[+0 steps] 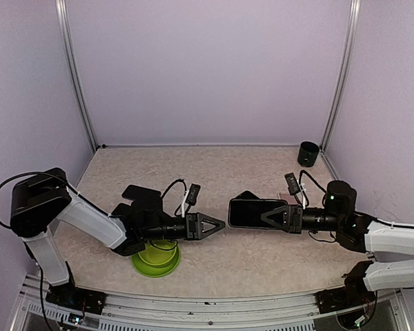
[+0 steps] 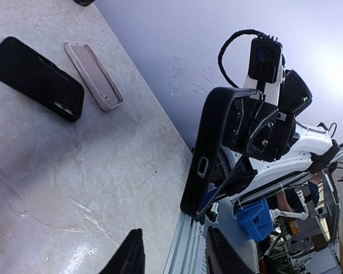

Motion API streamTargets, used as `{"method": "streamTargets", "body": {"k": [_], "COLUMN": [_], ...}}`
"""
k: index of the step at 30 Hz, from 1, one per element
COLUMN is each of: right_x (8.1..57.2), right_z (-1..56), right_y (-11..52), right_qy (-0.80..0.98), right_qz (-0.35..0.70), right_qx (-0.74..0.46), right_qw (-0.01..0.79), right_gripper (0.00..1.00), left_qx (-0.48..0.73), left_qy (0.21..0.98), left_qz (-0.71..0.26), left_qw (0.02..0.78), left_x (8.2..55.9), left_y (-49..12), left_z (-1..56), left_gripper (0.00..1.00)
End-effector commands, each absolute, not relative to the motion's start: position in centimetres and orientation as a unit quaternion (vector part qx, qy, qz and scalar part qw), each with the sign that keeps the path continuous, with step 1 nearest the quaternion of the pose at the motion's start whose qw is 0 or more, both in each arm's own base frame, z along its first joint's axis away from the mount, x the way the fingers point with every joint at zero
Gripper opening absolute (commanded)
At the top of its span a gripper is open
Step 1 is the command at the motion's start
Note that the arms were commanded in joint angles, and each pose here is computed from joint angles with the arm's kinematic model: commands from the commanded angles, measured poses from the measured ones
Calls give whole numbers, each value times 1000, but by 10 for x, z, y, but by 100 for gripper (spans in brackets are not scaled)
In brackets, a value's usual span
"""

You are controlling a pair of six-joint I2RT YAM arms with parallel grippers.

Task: Put the phone into the phone case
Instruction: Press the corner of the phone case at the bottom right corner of the phone case, then pass from the right arm to the left

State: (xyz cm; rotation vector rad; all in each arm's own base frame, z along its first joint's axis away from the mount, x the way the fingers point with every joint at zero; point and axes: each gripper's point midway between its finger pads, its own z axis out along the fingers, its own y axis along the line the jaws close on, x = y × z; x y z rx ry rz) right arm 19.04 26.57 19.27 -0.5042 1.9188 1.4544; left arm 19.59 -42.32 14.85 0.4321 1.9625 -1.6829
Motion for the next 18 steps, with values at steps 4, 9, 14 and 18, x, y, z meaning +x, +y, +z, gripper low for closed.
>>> {"method": "streamTargets", "body": {"k": [4, 9, 14, 18], "right_x": [187, 179, 175, 173], "right_z": [211, 213, 217, 216], "right_y": [271, 275, 278, 279], "right_qy": [702, 689, 678, 676], "right_qz": [582, 600, 613, 615], "right_qx": [-224, -240, -248, -253], "right_qw": [343, 328, 320, 318], "right_gripper": [0, 0, 0, 0], "left_qx": [181, 202, 221, 229], "left_qy": [713, 698, 693, 689], "left_qz": [-611, -625, -630, -636], "left_qw": [292, 284, 272, 263], "left_x": [200, 193, 184, 178], "left_y": [-422, -433, -447, -453], "left_z": [170, 180, 179, 178], "left_gripper": [52, 58, 57, 52]}}
